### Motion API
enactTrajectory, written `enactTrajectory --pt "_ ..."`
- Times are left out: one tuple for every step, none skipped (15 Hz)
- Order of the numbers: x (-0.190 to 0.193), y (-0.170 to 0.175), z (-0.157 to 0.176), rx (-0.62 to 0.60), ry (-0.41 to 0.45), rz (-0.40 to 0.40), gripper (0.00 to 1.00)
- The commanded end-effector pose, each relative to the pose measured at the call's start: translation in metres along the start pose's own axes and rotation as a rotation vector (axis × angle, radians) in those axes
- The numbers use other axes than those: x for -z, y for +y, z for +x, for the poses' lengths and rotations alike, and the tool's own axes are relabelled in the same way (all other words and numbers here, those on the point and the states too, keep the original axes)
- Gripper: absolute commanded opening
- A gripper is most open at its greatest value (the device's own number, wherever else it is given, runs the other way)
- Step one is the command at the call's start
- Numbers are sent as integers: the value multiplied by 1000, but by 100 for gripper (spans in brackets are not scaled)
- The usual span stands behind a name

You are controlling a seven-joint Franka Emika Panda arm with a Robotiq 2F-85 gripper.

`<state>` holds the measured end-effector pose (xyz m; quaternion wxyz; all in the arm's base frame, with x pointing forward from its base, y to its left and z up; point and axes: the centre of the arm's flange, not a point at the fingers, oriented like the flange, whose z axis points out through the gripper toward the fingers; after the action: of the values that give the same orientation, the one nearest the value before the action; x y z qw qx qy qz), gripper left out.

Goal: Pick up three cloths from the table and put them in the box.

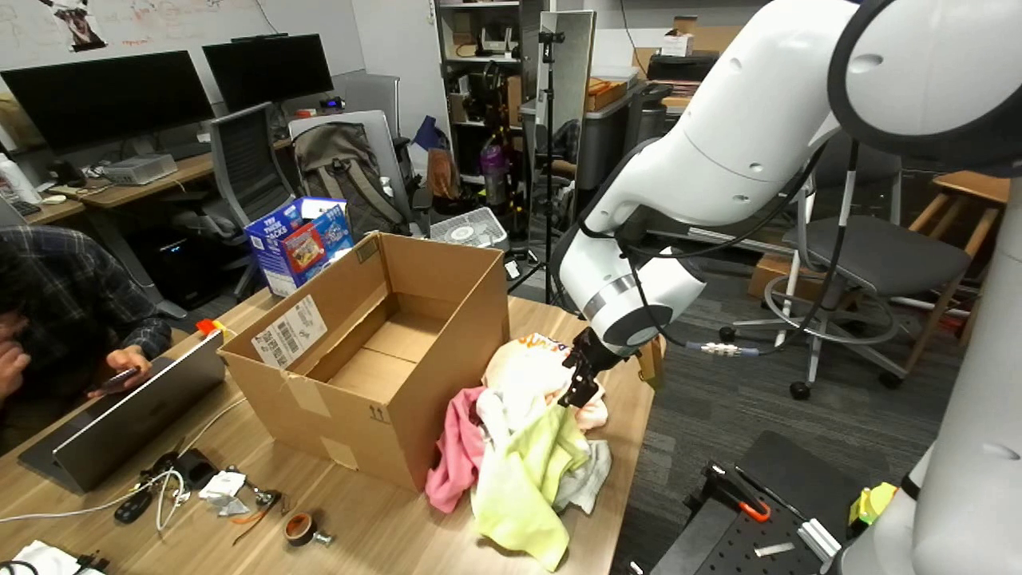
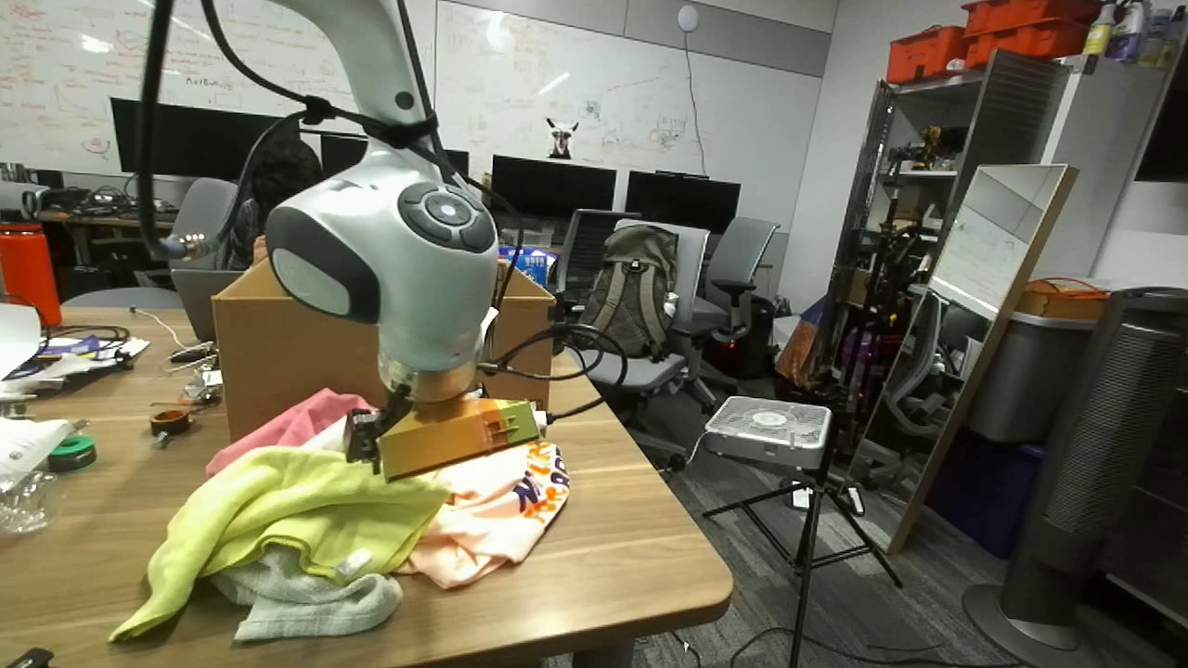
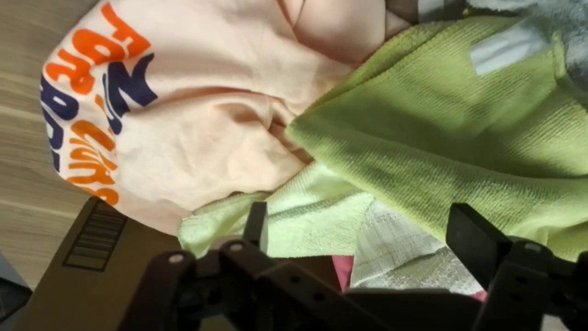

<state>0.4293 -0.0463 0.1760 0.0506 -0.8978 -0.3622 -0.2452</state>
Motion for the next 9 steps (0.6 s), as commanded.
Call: enactTrajectory --pt "-7 -5 10 -65 -100 -12 100" --pt "-10 -8 10 -78 -116 -10 100" --pt "-14 -12 11 -96 -141 0 100" --pt "-17 -15 11 -101 -155 11 100" --pt "-19 -20 12 -107 -172 26 100" --pt "-21 -24 12 -111 -184 42 100" --pt "-24 -27 12 -112 -197 60 100" --pt "-26 -30 12 -112 -207 78 100" --pt "-26 -33 13 -109 -217 98 100"
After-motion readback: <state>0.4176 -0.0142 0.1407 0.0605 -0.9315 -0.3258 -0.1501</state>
